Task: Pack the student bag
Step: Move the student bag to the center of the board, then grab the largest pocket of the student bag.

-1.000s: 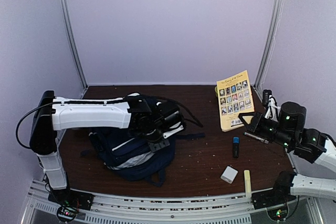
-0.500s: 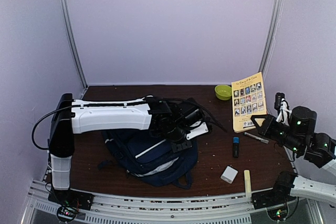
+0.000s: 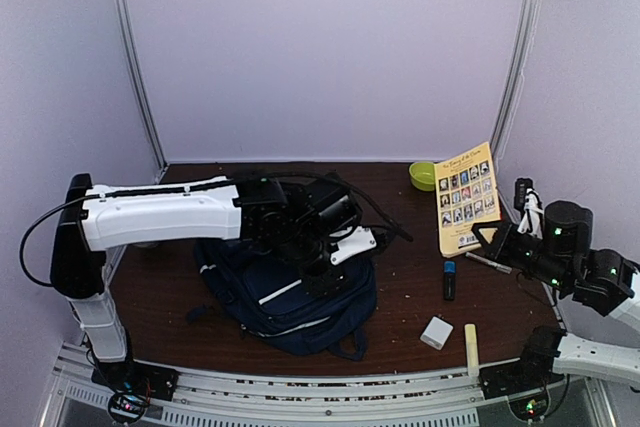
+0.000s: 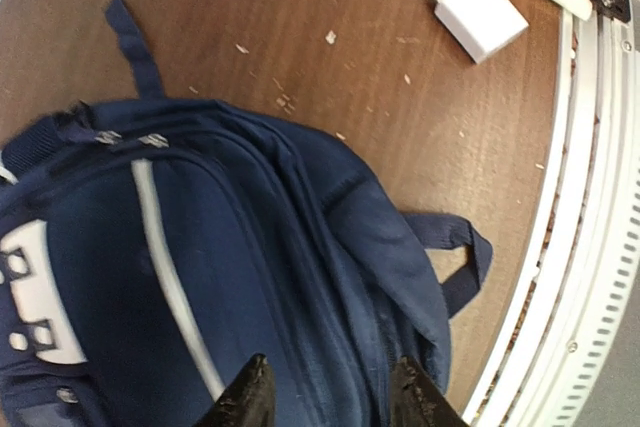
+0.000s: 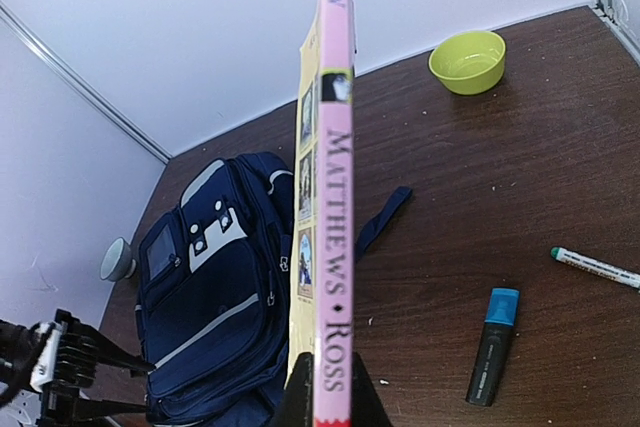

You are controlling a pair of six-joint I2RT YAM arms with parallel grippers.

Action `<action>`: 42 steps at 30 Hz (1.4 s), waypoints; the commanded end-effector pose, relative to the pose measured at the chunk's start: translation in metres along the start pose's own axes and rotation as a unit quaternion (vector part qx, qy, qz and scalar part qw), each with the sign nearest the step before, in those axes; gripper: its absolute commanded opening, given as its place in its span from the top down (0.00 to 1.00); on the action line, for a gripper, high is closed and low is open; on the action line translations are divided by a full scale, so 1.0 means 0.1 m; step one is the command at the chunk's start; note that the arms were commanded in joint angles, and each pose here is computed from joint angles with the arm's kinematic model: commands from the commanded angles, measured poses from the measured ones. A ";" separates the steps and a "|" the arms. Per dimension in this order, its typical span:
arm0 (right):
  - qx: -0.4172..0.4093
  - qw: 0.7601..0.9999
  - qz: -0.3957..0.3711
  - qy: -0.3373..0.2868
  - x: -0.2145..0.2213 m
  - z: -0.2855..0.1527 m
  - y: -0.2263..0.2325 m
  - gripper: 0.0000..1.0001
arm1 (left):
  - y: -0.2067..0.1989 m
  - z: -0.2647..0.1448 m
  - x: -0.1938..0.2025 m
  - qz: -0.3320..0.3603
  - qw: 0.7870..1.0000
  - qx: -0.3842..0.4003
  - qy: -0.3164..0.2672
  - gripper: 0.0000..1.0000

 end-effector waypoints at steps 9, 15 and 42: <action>-0.015 1.000 0.020 -0.011 -0.02 -0.02 0.02 1.00 | -0.18 0.55 0.15 -0.024 0.997 0.057 0.042 0.61; -0.011 1.000 0.024 -0.009 0.02 -0.03 -0.04 1.00 | -0.12 0.69 0.17 -0.028 0.998 0.029 0.056 0.61; -0.025 0.999 0.034 0.008 0.08 -0.14 -0.09 1.00 | 0.03 0.55 0.05 -0.051 0.998 -0.033 0.018 1.00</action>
Point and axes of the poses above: each gripper's point midway between its finger pads, its own z axis out along the fingers, its own y axis along the line the jaws close on, x = y × z, the point moved 6 cm from there along -z, back along the fingers, and after that the axes turned 5 degrees about z, right-handed, at the moved point
